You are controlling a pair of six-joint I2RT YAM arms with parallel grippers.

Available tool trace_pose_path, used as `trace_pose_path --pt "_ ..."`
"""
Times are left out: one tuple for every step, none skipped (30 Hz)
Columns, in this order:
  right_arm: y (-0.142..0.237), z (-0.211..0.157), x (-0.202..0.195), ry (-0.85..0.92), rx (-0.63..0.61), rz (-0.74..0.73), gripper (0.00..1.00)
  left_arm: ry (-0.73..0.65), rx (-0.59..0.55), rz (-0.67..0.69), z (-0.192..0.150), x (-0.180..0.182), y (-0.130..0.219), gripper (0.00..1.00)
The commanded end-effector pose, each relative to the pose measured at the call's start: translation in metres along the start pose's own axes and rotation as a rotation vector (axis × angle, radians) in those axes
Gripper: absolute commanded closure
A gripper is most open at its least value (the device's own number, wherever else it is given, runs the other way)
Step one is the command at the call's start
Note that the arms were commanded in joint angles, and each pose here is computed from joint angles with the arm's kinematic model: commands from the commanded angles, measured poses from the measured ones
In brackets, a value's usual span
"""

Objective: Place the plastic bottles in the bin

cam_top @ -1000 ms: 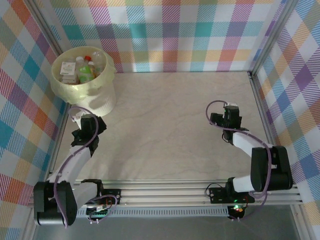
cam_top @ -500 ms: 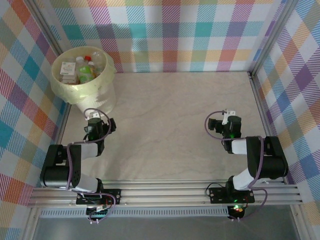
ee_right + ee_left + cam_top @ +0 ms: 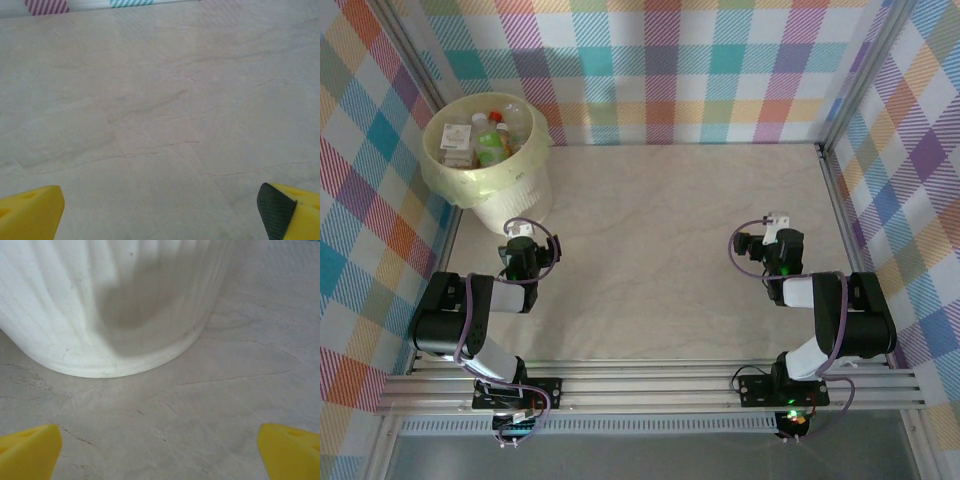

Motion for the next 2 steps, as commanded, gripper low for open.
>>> trace_pose_path --pt "-0.0024 0.0126 0.0008 0.017 -0.046 0.022 0.00 -0.005 -0.052 -0.002 0.0145 -0.0052 -0.0016 0.00" --pt "-0.0023 0.0127 0.0010 0.018 -0.047 0.023 0.00 -0.005 -0.052 -0.002 0.0143 -0.0051 -0.0015 0.00"
Point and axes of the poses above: each hand's point on the last joint's axis, 136 mm out from that joint toward the fingers, its own y axis back along the fingers, its own x axis along the line the jaws close on, z = x × y, the point moved 2 cm from there along y, back along the fingers, and after that the axes turned 11 degrees about y, right-handed, at the moved point
